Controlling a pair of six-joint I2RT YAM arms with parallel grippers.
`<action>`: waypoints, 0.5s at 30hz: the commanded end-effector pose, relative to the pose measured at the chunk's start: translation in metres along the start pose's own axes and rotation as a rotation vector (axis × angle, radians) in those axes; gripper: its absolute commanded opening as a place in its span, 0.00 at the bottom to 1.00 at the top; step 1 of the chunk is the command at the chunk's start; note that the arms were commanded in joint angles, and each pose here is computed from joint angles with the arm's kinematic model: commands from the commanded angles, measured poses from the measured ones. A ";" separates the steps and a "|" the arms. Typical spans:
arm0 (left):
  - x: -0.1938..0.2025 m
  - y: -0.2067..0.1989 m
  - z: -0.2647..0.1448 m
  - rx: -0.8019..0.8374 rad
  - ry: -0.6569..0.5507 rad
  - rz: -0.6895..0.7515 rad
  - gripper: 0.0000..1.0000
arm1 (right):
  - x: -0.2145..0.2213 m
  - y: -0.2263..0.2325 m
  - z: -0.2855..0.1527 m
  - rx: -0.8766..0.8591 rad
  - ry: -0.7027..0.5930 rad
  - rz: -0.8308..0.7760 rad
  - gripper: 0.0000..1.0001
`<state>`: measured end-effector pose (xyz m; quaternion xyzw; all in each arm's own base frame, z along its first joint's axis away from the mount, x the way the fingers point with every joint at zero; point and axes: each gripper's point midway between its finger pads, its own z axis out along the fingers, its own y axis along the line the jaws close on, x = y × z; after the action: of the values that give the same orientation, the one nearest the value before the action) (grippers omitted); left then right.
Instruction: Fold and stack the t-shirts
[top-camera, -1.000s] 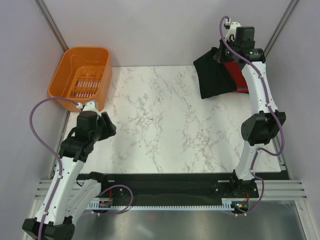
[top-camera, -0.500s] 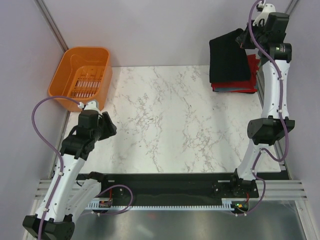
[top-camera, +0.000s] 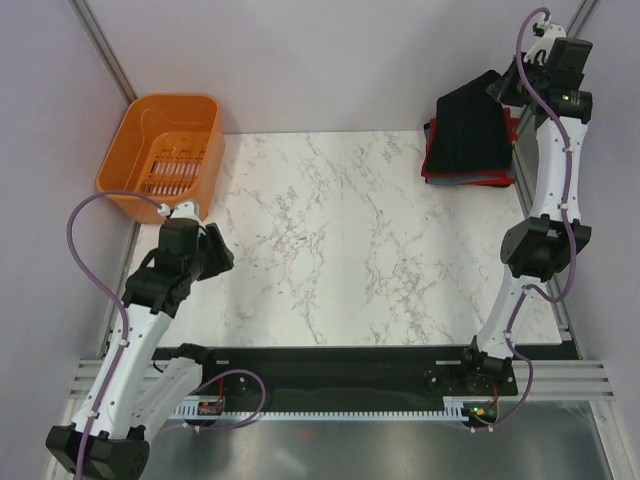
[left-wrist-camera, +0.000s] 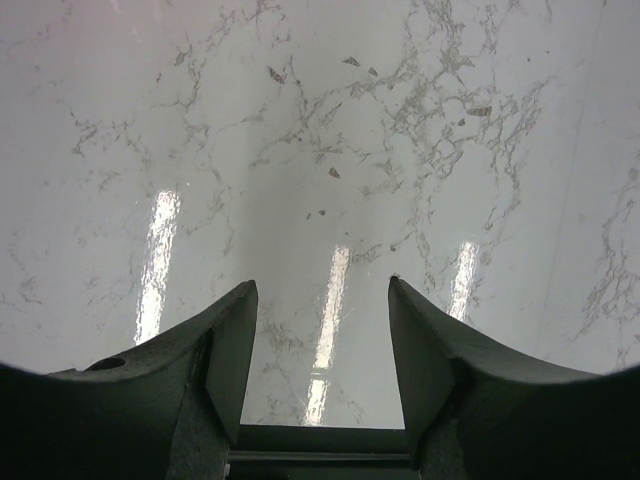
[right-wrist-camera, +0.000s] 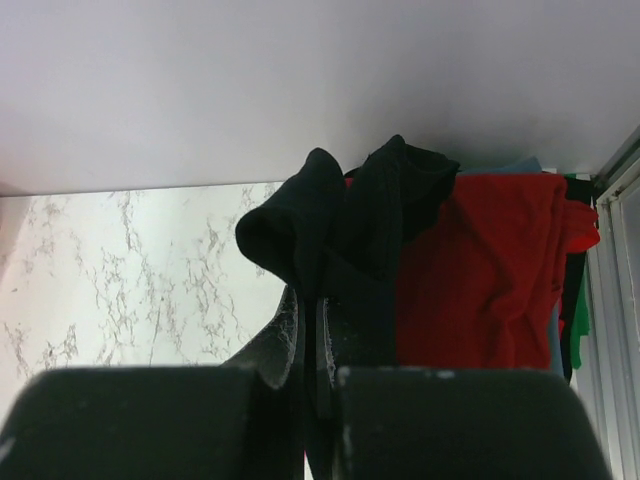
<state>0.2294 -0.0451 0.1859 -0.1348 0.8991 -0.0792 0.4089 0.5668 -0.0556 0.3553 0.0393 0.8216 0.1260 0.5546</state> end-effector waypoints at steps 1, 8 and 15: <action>-0.004 0.000 0.003 -0.008 -0.019 -0.024 0.62 | -0.046 -0.007 -0.013 -0.048 -0.147 -0.019 0.00; -0.002 -0.001 0.006 -0.012 0.000 -0.017 0.61 | -0.039 -0.069 0.014 -0.060 -0.181 0.060 0.00; -0.001 0.000 0.006 -0.020 0.002 -0.020 0.61 | 0.006 -0.142 0.072 0.016 -0.162 0.120 0.00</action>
<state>0.2309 -0.0460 0.1801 -0.1337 0.9048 -0.0752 0.3971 0.6216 -0.1697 0.2874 0.1071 0.7941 0.1550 0.5778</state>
